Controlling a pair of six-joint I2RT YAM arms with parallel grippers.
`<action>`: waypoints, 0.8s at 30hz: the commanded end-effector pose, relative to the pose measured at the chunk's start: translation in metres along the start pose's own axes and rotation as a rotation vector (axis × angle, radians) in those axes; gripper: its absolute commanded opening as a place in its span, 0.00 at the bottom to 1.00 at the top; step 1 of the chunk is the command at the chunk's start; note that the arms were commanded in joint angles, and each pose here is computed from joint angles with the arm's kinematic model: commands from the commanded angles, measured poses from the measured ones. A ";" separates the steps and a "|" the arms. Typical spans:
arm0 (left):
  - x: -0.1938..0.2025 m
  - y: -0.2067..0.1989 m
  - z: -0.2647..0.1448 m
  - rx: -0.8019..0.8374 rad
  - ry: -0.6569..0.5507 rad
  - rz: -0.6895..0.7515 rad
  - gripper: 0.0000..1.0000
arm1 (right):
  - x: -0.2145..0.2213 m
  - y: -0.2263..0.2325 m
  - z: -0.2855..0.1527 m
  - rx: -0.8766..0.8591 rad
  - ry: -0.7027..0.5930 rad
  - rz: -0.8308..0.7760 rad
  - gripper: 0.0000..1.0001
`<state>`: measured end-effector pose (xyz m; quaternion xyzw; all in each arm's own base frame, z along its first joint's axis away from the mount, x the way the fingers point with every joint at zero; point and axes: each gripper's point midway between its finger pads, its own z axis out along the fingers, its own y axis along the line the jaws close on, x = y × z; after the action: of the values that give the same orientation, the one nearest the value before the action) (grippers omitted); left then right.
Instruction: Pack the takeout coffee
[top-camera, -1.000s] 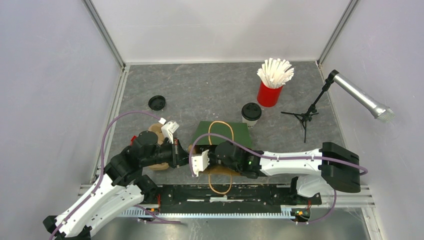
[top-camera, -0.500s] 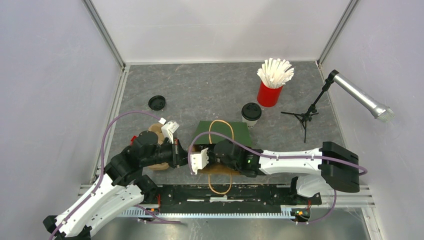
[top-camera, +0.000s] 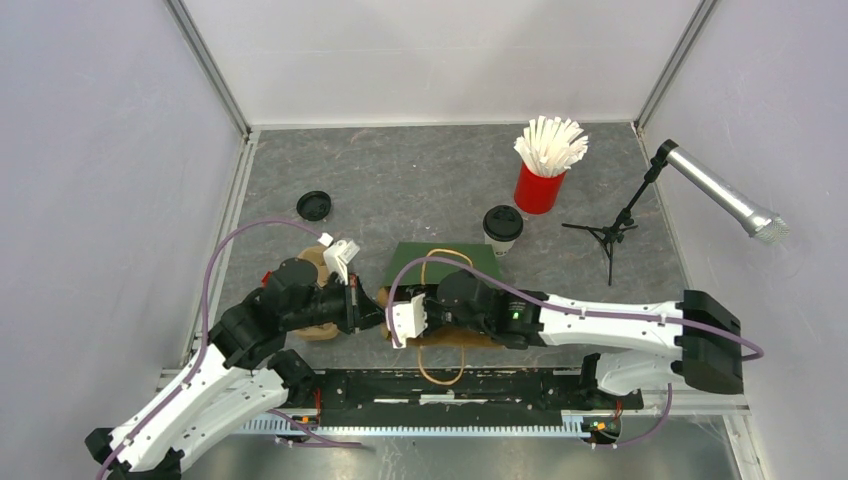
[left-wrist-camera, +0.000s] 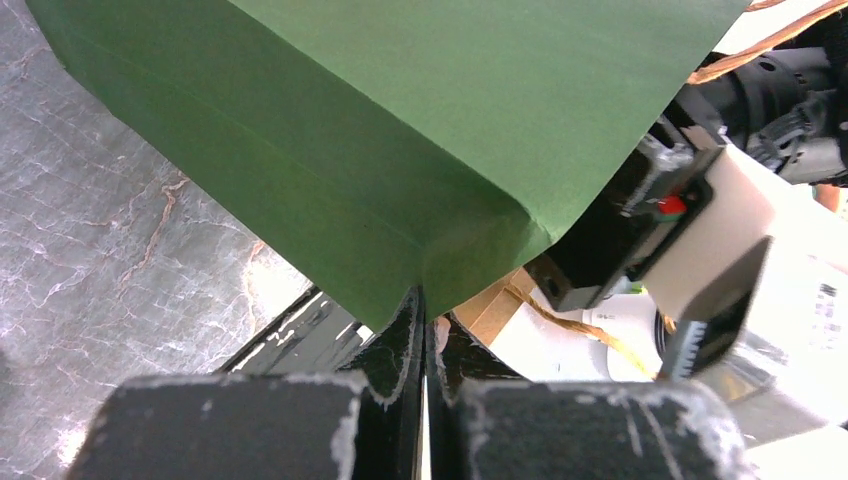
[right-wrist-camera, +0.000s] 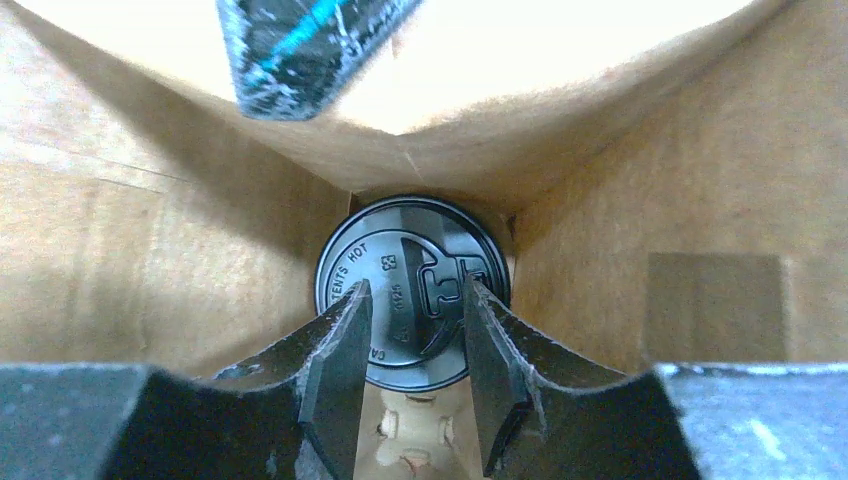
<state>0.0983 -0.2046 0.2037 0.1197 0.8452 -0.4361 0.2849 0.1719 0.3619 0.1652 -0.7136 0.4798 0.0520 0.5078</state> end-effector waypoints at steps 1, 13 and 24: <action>-0.014 -0.012 -0.008 -0.002 -0.028 -0.010 0.02 | -0.042 -0.013 -0.026 -0.045 -0.131 0.047 0.46; -0.015 -0.003 -0.014 -0.091 0.025 0.033 0.02 | -0.115 -0.033 -0.072 -0.098 -0.265 0.100 0.53; -0.019 -0.004 -0.016 -0.108 0.031 0.063 0.02 | -0.163 -0.113 -0.121 0.111 -0.374 0.216 0.65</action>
<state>0.1020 -0.1941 0.2105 0.1154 0.8783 -0.3812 0.2644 0.1118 0.3811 0.3321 -0.6640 0.4491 0.1999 0.5635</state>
